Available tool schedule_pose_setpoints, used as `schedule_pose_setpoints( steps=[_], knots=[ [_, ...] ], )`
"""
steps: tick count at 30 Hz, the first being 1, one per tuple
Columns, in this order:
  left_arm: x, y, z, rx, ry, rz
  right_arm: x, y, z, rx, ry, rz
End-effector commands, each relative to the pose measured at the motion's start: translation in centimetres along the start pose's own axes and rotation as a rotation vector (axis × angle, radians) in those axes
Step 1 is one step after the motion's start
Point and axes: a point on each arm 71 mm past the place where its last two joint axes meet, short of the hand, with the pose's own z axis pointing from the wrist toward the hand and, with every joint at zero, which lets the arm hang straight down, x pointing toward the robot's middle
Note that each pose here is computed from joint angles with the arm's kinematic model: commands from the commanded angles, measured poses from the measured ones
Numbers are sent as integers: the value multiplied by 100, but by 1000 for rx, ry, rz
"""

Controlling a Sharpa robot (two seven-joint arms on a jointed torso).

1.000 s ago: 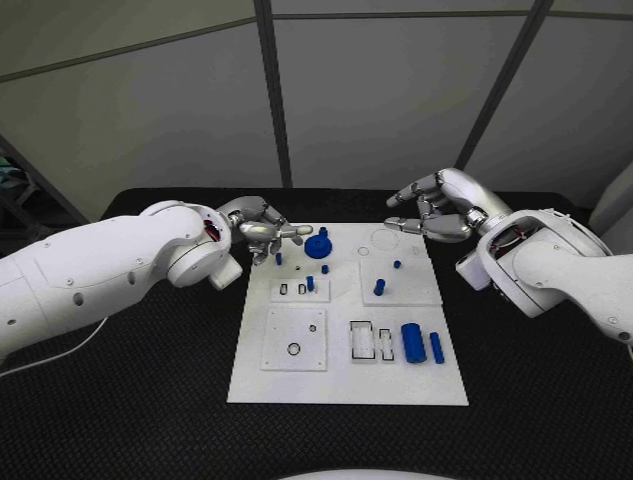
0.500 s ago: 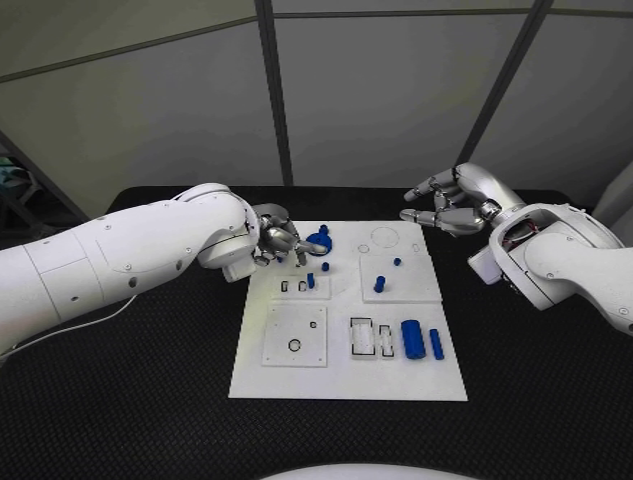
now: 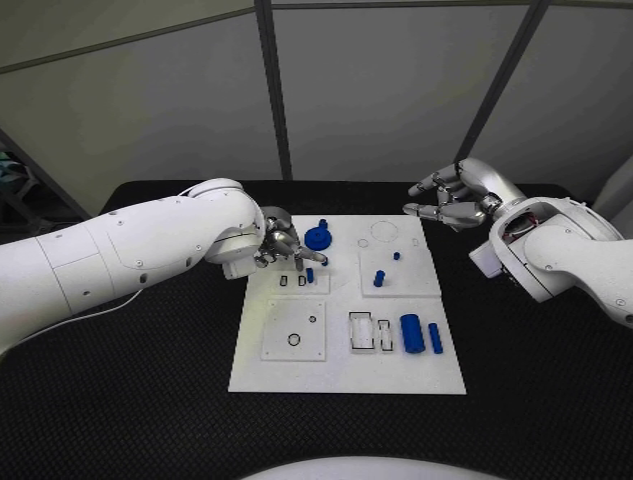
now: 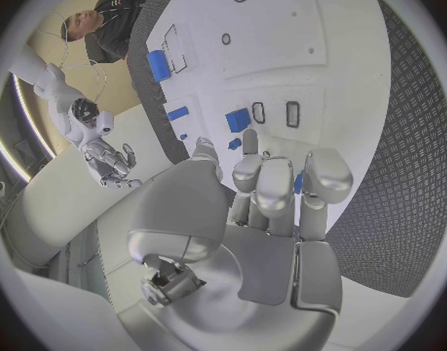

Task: Assemble the parts on the task board

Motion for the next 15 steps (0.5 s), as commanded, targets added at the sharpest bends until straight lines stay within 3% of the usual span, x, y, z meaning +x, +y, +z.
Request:
schedule_pose_setpoints(
  steps=[1,15],
  knots=[
    [10,-10,-5,-16,15,34,-10,6,8,4,-6,0],
    [43,-55,18,-17,42,65,8,10,25,3,2,-1]
  ],
)
